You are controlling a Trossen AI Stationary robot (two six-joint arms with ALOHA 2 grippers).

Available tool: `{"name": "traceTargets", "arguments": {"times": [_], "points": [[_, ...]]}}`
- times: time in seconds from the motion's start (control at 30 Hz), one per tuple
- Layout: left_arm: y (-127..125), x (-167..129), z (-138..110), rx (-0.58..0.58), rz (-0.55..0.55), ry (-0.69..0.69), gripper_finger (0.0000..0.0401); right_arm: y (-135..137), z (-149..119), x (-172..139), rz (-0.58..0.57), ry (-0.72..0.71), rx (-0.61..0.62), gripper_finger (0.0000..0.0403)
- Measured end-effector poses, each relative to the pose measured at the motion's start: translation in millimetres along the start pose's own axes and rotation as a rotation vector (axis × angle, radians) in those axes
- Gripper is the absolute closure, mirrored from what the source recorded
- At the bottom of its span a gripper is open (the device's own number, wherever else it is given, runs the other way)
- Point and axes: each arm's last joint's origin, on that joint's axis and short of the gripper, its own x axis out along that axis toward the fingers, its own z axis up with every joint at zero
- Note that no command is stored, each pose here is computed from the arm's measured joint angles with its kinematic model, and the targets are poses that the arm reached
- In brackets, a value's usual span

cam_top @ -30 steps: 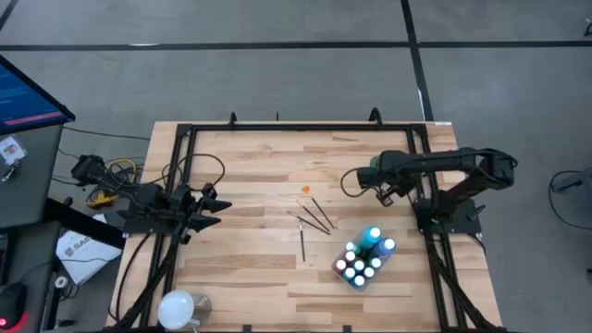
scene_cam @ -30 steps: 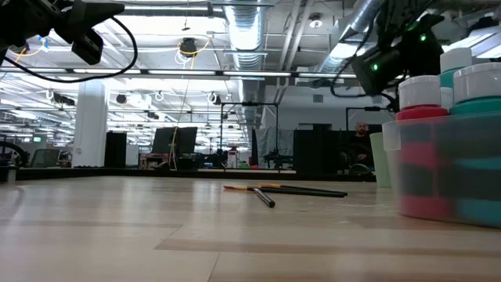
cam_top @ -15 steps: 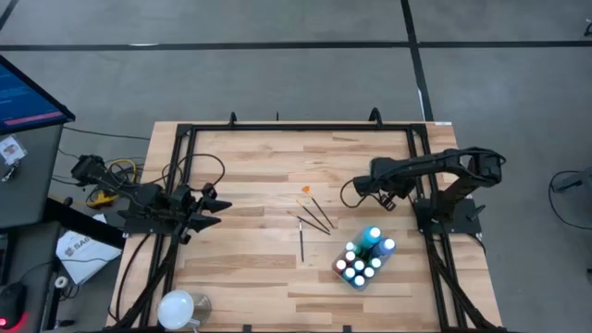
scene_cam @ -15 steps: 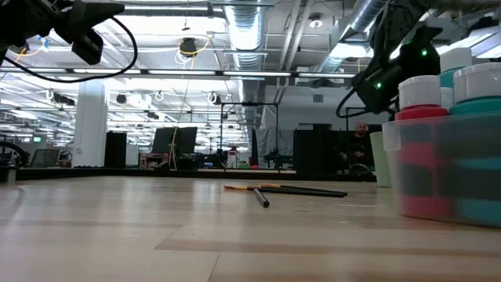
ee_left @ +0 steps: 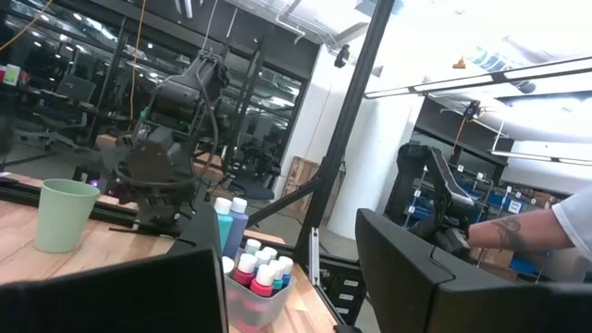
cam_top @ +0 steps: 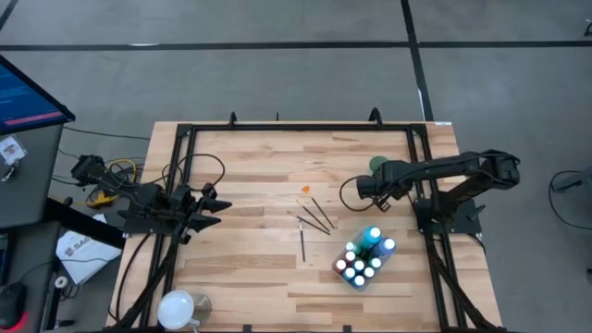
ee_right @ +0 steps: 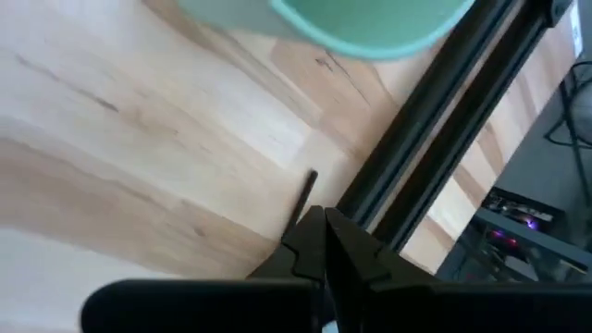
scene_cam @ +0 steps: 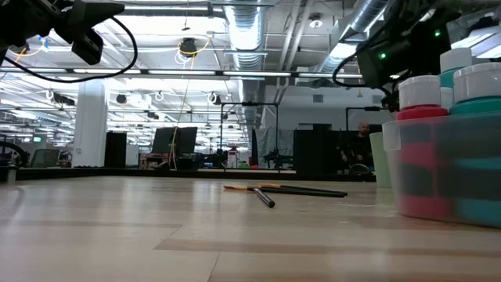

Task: Pick & Place Paint Supplies
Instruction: Put the black paint brush into the green cup

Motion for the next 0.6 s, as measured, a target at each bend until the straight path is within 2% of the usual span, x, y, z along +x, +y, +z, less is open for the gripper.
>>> {"name": "traceTargets", "arguments": {"times": [0.33, 0.6], "points": [[0.0, 0.0, 0.1, 0.000, 0.000, 0.000, 0.0269, 13.0, 21.8, 15.9, 0.002, -0.067, 0.009, 0.0403], [0.0, 0.0, -0.1, 0.000, 0.000, 0.001, 0.0269, 8.2, 33.6, 20.4, 0.025, -0.094, 0.047, 0.0403]]}}
